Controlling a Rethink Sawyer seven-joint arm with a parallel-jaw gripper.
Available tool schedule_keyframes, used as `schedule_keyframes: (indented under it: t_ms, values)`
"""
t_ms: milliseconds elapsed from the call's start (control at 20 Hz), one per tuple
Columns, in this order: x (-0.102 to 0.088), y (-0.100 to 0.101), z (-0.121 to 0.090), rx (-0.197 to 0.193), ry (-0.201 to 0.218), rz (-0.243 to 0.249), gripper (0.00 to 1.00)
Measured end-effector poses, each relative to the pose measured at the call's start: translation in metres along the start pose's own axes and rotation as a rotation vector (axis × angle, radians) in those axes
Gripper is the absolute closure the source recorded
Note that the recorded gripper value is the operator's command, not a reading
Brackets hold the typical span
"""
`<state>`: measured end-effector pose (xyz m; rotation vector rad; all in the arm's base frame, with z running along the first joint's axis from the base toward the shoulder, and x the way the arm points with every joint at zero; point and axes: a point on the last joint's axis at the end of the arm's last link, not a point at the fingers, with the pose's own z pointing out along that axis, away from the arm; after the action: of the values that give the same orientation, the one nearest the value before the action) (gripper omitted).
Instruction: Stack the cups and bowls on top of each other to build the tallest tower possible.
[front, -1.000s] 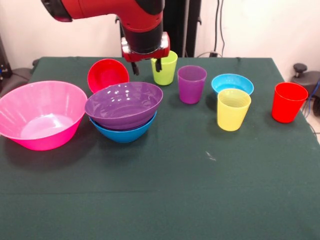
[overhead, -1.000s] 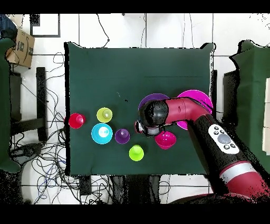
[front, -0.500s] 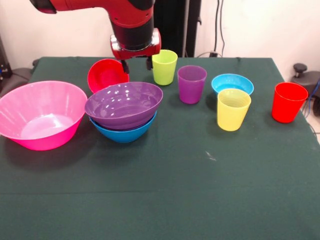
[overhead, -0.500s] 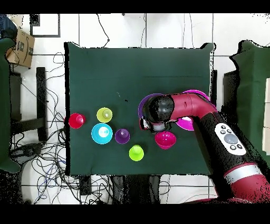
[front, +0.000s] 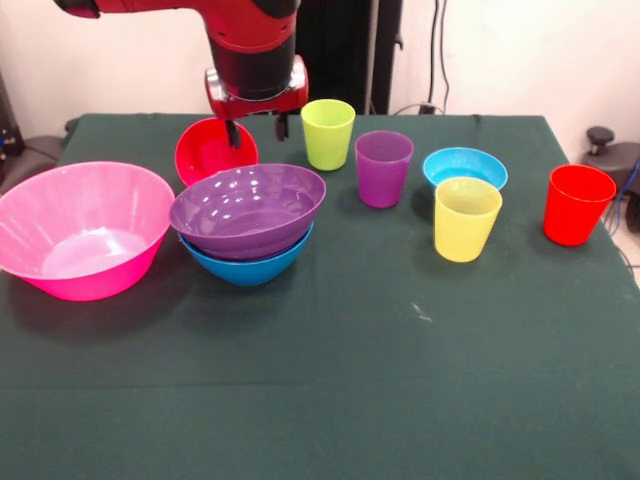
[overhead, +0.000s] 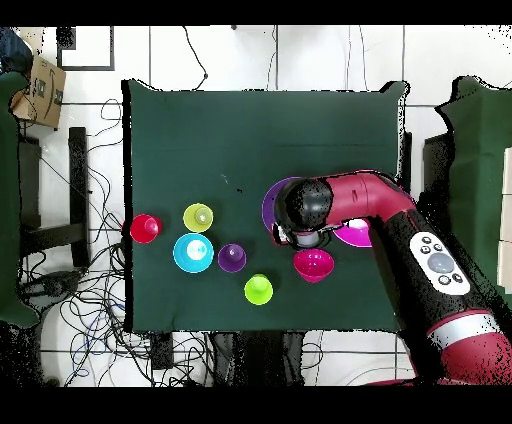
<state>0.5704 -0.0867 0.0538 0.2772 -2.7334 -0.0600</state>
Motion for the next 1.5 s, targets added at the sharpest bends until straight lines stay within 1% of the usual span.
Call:
schedule_keyframes:
  t_ms: [50,250,450,550,600,950,1200,1300,1350,1500]
  values:
    - [0.001,-0.002,0.002,0.014,0.001,-0.007,0.00]
    - [0.002,-0.004,0.007,0.033,0.004,-0.018,0.00]
    - [0.004,-0.008,0.013,0.049,0.008,-0.027,0.00]
    - [0.006,-0.010,0.018,0.050,0.014,-0.030,0.00]
    - [0.008,-0.011,0.025,0.045,0.021,-0.032,0.00]
    - [0.012,-0.013,0.048,0.019,0.046,-0.038,0.00]
    - [0.016,-0.010,0.067,-0.017,0.068,-0.040,0.00]
    - [0.016,-0.010,0.069,-0.022,0.070,-0.040,0.00]
    - [0.017,-0.008,0.074,-0.031,0.076,-0.042,0.00]
    - [0.018,-0.006,0.076,-0.035,0.085,-0.045,0.00]
